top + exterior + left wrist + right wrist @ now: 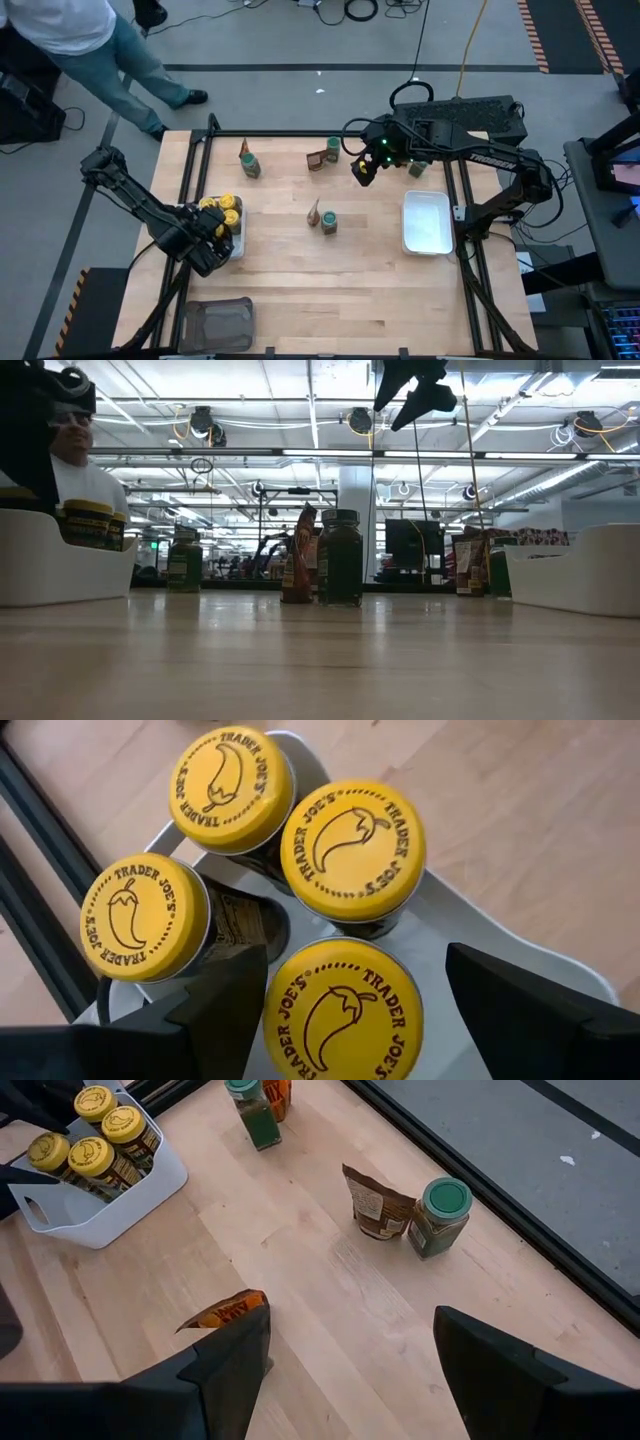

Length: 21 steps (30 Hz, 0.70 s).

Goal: Sort spices by type
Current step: Put the yellow seasoning bottle into the left white bin, then put the top left green seasoning bottle into the black bin

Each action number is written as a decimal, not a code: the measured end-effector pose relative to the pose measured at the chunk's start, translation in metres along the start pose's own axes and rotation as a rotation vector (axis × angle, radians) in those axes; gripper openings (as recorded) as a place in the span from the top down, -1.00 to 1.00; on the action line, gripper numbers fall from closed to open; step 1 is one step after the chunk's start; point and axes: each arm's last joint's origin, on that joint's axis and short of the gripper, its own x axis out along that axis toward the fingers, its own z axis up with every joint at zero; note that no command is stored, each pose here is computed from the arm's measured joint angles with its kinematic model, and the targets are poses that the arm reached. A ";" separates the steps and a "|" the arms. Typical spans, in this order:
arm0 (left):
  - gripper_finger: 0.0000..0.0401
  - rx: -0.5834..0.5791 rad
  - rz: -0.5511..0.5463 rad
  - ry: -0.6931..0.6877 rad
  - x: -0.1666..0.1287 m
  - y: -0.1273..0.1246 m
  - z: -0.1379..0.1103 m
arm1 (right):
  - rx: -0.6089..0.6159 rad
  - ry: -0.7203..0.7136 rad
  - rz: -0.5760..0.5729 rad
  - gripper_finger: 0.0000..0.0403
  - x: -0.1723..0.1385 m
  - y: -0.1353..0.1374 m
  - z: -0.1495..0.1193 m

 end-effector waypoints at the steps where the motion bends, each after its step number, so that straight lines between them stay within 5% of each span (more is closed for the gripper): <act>1: -0.55 0.001 0.001 -0.005 -0.002 0.000 0.001 | 0.000 0.000 0.000 -0.32 0.000 0.000 0.000; 15: -0.55 0.052 0.031 -0.131 -0.040 0.011 0.025 | -0.005 -0.003 0.001 -0.32 0.000 0.000 0.000; 21: -0.55 0.121 -0.215 -0.199 -0.064 -0.003 0.035 | -0.009 -0.005 0.002 -0.32 0.000 0.000 0.000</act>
